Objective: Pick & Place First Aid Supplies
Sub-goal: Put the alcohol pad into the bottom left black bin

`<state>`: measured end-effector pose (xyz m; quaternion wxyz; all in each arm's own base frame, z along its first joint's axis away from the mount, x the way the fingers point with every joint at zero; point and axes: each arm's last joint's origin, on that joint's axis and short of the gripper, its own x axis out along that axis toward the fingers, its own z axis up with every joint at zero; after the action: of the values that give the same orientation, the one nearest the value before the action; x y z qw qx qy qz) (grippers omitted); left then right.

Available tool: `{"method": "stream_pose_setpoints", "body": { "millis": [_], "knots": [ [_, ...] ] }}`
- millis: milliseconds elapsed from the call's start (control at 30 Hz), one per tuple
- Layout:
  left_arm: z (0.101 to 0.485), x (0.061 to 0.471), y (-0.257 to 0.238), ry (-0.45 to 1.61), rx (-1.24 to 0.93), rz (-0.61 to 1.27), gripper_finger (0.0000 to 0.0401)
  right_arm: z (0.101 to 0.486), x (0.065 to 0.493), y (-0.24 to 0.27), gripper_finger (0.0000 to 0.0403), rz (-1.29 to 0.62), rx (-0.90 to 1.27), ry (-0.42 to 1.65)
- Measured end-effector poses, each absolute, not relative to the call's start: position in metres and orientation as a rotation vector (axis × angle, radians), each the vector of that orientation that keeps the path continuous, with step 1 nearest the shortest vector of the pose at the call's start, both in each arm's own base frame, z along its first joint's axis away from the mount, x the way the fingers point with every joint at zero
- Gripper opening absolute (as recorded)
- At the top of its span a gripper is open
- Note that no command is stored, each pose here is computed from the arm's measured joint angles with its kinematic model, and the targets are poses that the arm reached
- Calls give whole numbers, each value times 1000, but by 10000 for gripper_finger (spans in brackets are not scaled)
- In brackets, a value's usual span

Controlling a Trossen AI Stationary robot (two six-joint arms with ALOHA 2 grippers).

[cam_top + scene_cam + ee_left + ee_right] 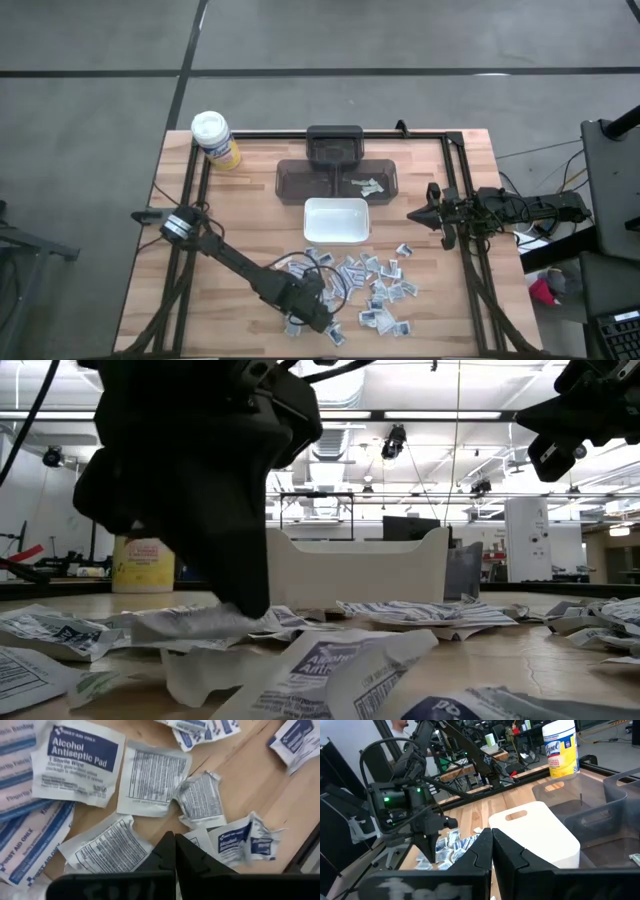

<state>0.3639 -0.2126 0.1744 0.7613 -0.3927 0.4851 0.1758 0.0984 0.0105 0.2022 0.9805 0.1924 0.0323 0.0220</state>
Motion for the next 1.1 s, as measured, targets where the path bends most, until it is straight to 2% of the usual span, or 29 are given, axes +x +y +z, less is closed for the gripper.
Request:
{"method": "stream_pose_setpoints", "body": {
  "millis": [433,600,733,900,1100],
  "knots": [
    [191,361,-210,1015,-812,334,0,202,98,10,8,44,387,66],
    [210,359,-207,949,-671,258,0,202,98,10,8,44,387,66],
    [231,357,-202,817,-492,225,0,202,98,10,8,44,387,67],
    [259,353,-190,646,-341,303,0,202,98,10,8,44,387,67],
    [289,346,-170,442,-264,501,0,200,98,10,8,38,382,83]
  ]
}}
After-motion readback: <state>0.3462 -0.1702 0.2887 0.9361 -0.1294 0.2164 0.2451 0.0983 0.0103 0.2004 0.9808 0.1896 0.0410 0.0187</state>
